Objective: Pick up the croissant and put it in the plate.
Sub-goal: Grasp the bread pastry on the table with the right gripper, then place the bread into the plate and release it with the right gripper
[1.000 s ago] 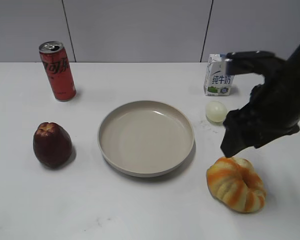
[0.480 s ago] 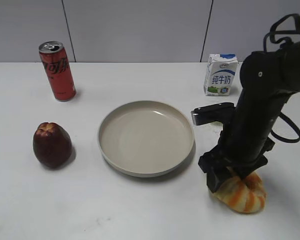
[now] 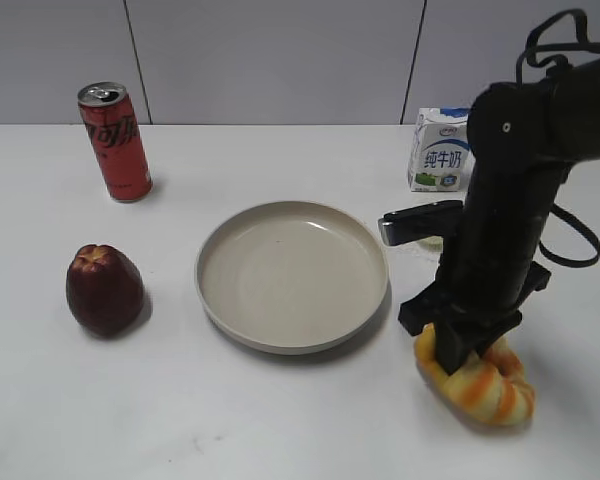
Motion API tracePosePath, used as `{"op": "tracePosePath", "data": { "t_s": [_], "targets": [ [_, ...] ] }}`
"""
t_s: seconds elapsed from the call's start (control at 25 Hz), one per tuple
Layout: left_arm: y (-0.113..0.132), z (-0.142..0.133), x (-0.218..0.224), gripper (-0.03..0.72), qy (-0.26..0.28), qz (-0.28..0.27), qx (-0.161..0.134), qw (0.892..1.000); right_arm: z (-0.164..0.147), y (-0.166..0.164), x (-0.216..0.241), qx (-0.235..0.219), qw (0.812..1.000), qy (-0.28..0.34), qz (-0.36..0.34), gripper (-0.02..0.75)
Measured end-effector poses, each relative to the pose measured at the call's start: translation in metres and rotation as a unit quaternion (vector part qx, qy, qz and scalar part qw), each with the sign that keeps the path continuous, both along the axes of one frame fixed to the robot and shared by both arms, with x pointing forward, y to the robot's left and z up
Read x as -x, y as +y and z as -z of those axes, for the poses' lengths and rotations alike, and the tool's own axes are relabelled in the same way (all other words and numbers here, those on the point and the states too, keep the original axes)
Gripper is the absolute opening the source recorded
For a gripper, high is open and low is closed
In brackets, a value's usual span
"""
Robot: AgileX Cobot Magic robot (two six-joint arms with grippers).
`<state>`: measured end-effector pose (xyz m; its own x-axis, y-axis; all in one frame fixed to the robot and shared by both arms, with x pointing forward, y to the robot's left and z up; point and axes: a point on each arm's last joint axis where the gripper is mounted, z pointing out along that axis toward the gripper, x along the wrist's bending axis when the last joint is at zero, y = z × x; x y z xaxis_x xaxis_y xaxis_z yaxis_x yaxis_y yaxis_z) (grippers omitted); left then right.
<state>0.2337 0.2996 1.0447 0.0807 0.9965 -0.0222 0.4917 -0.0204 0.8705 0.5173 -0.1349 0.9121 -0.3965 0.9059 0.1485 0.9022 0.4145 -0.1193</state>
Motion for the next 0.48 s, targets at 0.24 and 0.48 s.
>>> {"op": "tracePosePath", "data": {
  "t_s": [0.24,0.48],
  "targets": [
    [0.000,0.000,0.000,0.233,0.000,0.000,0.000,1.000,-0.070,0.019,-0.026,-0.030,0.997,-0.066,-0.027,0.146],
    [0.000,0.000,0.000,0.233,0.000,0.000,0.000,1.000,-0.118,0.066,-0.052,-0.051,0.982,-0.158,-0.091,0.146]
  ]
}}
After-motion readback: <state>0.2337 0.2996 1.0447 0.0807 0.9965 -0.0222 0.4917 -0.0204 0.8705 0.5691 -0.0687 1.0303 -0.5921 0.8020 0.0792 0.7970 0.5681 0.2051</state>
